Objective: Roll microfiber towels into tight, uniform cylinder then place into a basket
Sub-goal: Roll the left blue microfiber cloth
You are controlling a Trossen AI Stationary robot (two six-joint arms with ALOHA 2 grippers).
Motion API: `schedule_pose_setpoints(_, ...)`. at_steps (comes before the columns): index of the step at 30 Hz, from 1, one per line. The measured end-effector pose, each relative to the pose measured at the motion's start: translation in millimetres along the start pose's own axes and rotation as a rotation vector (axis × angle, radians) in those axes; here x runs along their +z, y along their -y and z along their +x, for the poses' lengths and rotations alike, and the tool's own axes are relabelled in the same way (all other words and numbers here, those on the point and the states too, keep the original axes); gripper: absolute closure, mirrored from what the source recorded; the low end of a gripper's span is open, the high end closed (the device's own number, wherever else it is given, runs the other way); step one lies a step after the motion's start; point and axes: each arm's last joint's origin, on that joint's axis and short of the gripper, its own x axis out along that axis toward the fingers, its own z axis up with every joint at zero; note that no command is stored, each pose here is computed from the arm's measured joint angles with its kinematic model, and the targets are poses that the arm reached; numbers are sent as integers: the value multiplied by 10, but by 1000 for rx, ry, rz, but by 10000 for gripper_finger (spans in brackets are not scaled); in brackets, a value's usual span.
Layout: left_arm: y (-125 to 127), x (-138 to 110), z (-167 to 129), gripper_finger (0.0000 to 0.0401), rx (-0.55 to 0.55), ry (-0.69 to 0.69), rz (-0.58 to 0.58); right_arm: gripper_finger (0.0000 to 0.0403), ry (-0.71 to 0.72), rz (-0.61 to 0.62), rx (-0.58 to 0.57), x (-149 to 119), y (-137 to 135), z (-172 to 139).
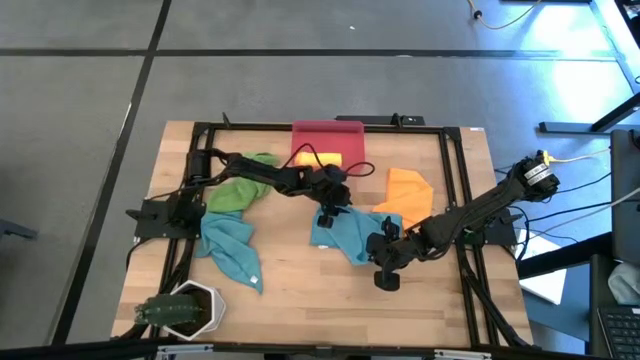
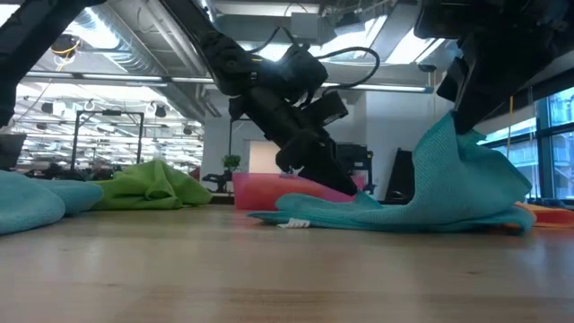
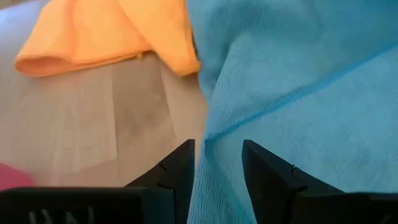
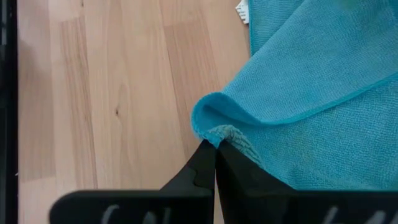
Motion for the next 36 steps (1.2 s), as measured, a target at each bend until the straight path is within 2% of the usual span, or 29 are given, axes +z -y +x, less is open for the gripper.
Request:
schedule_pose_setpoints(4, 2, 0, 70, 276, -9, 48, 11, 397, 3, 1, 2, 3, -2, 0)
schedule_pose_setpoints(12, 22, -73, 139, 287, -17, 30, 5, 397, 7, 9, 8, 8, -6, -2)
schedule_pose_setpoints(16, 21, -66, 139, 323, -15, 35, 8, 397, 6, 12, 9, 7, -6, -2)
schedule_pose_setpoints(20, 32, -75, 141, 384, -21, 25, 7, 396, -11, 21, -4, -10, 6, -2)
schedule_pose_setpoints(23, 40, -80, 139, 396, -26, 15, 5, 388, -34, 54, -83, -45, 70, -10)
schedule_pose_setpoints(30, 48, -83, 134, 401, -1, -8, -11, 341, -111, 112, -398, -101, 426, -92)
schedule_pose_setpoints(33, 45, -95, 116, 401, 27, -46, -27, 317, -153, 124, -452, -79, 559, -98)
schedule_pose_setpoints(36, 51, -129, 113, 401, 26, -83, -39, 290, -188, 120, -430, -54, 617, -99)
